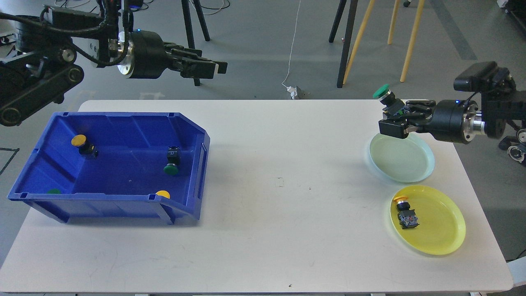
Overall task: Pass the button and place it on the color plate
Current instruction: 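Carry the green button with the right gripper onto the pale green plate and release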
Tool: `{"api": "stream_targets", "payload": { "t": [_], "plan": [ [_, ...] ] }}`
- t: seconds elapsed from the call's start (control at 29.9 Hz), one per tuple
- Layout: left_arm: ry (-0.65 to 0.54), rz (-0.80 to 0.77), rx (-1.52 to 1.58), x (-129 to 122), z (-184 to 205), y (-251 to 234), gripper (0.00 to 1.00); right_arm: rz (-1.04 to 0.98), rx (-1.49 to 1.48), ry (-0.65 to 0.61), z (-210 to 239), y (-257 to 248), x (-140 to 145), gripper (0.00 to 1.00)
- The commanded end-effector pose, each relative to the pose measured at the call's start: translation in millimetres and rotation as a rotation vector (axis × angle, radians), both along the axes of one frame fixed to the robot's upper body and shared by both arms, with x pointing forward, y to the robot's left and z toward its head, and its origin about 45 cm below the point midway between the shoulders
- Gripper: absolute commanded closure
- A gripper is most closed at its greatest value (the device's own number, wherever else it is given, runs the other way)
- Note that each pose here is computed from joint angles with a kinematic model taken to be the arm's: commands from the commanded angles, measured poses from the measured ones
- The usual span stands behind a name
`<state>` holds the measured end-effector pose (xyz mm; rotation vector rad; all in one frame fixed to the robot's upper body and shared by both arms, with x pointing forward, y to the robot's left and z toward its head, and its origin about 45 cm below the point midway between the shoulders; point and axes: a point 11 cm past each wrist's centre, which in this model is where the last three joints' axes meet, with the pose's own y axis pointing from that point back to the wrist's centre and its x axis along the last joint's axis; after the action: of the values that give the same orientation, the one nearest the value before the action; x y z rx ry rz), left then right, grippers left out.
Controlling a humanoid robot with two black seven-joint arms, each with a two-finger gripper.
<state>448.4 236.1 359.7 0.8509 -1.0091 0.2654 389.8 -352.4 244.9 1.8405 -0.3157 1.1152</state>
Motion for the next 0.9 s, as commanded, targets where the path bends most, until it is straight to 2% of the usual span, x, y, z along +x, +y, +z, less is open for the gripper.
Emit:
{"api": "stream_targets", "payload": {
  "t": [0.0,0.13,0.33,0.57,0.87],
  "plan": [
    [-0.008,0.031,-0.033,1,7,12,0.10,-0.120,-0.007,0.038,-27,-37,-7,1.00],
    [-0.007,0.050,-0.062,1,13,19,0.10,-0.212,-0.036,0.059,-53,-68,-14,1.00],
    [-0.007,0.069,-0.073,0,16,27,0.10,-0.327,-0.029,0.110,-87,-87,-18,1.00],
    [-0.004,0.071,-0.092,-1,19,29,0.10,-0.420,-0.034,0.133,-117,-89,-10,0.99],
    [-0.005,0.076,-0.092,-2,20,32,0.10,-0.469,0.023,0.127,-137,-68,0,0.87]
  ]
}}
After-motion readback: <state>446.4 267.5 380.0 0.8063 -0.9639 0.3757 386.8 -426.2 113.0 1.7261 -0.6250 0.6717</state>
